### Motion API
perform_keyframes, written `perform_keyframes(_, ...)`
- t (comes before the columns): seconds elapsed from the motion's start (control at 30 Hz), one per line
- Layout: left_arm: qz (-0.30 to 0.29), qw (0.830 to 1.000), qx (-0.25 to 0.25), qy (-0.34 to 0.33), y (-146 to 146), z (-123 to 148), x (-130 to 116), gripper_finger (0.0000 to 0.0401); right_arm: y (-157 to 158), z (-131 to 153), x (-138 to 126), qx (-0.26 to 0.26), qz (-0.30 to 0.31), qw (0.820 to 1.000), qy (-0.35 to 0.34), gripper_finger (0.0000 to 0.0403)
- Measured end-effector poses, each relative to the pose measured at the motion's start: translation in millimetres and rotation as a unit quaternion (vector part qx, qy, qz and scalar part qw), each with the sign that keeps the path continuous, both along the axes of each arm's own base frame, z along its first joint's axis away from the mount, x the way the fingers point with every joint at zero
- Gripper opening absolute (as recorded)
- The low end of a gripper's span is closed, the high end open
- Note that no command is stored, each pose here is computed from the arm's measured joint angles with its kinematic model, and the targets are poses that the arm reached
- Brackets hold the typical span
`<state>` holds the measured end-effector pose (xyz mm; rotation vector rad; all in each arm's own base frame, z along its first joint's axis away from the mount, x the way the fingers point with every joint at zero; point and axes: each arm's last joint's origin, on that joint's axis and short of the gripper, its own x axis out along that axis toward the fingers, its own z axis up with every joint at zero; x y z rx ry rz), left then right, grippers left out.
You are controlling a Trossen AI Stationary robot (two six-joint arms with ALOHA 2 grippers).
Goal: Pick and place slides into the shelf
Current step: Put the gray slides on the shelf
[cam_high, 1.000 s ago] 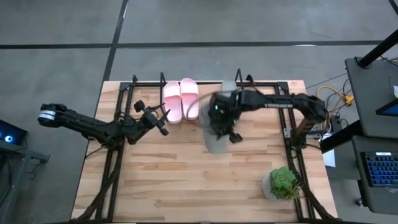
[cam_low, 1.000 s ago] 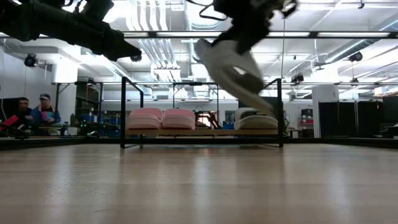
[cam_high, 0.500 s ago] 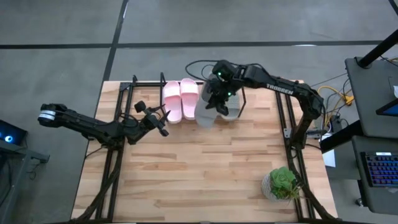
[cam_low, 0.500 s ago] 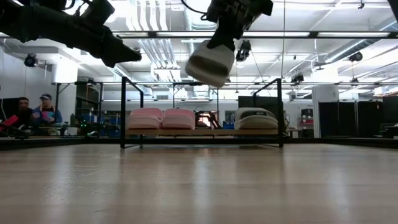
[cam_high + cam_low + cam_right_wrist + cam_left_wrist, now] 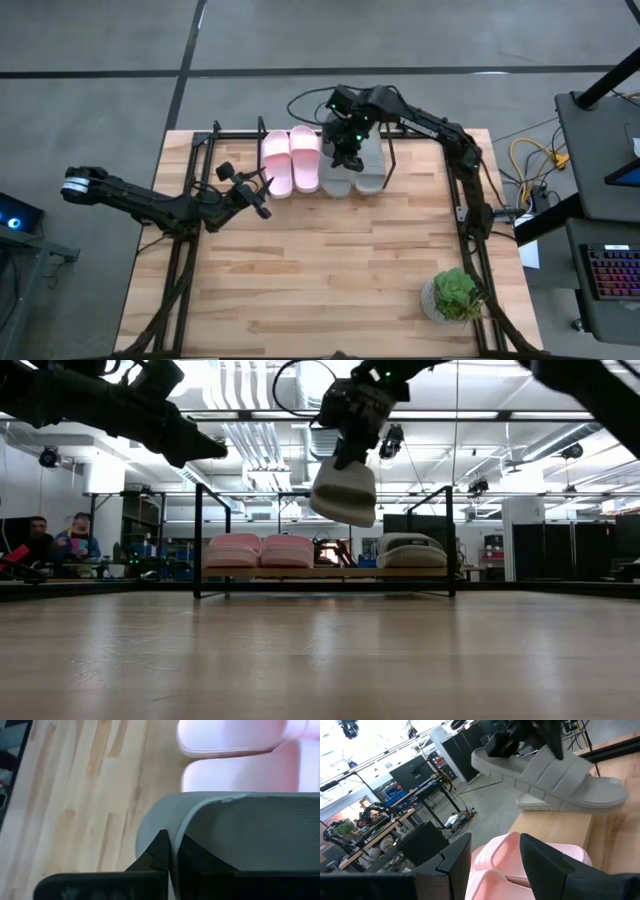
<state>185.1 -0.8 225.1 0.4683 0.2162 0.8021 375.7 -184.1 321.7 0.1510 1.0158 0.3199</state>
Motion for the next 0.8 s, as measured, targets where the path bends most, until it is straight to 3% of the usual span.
perform_keyframes(0.33, 0.003, 1.0, 0.0, 0.001, 0.2, -0.2, -0.1, 0.0153, -49.2, -7.8, -9.6, -0.002, -0.023, 1.0, 0.007, 0.0009)
perform_keyframes(0.8, 0.003, 1.0, 0.0, 0.001, 0.1, -0.2, 0.0, 0.0153, -61.5, -44.2, 1.2, 0.052, -0.018, 0.998, 0.028, 0.0009)
